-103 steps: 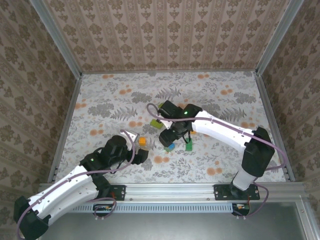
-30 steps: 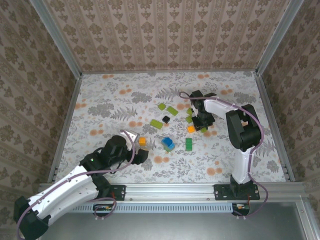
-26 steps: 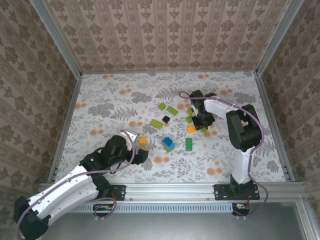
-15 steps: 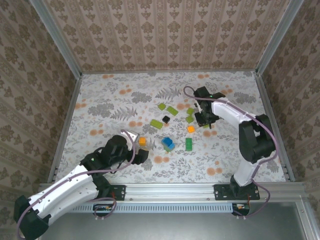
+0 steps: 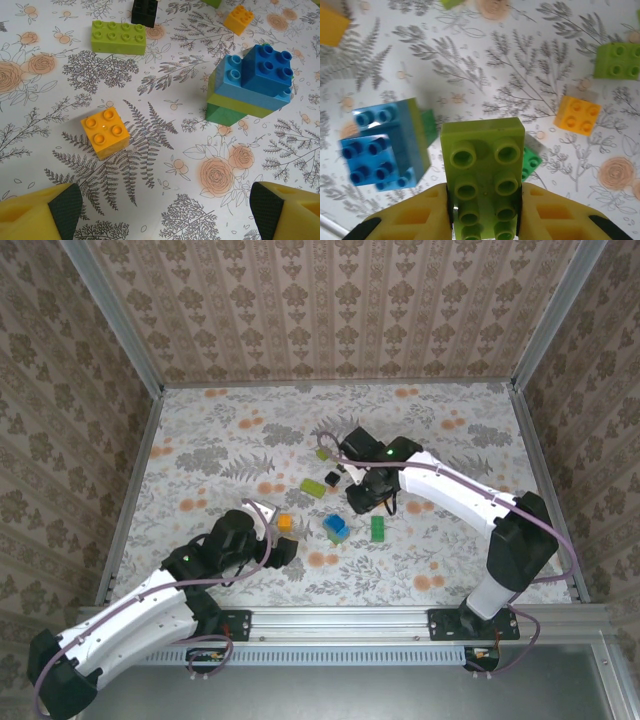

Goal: Assemble a carrot with lego

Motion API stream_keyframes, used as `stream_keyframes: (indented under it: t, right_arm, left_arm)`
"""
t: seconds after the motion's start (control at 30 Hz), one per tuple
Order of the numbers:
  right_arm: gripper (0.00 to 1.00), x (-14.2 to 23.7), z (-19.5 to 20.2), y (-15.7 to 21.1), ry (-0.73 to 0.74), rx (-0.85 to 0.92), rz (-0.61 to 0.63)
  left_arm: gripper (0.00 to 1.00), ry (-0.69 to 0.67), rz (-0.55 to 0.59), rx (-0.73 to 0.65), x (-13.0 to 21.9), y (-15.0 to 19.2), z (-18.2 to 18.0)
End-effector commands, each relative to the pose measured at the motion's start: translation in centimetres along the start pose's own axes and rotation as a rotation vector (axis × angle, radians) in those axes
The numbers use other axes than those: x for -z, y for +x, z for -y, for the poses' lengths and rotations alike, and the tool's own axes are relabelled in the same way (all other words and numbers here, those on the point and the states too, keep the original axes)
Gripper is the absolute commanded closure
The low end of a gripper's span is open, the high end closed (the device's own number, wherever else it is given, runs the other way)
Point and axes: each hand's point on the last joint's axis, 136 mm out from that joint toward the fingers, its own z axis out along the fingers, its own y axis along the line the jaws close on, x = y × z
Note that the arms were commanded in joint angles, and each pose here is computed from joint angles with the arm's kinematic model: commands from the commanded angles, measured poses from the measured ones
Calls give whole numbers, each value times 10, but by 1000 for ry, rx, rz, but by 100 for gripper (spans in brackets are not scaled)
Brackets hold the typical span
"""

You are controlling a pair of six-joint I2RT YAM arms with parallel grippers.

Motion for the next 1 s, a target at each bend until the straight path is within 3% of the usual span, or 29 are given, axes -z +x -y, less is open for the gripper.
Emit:
stream_keyframes:
  t: [0.0, 0.47, 0.97]
  right_arm:
    - [68, 18, -13, 10, -30, -11, -27]
    - [68, 13, -58, 1, -95, 92, -78]
    - [68, -8, -67, 6, -70, 138, -165]
  left_arm:
    - [10, 4, 16, -28, 1, -4, 2]
    - [10, 19, 21, -29, 3, -4, 4]
    - [10, 19, 22, -29, 3, -3, 4]
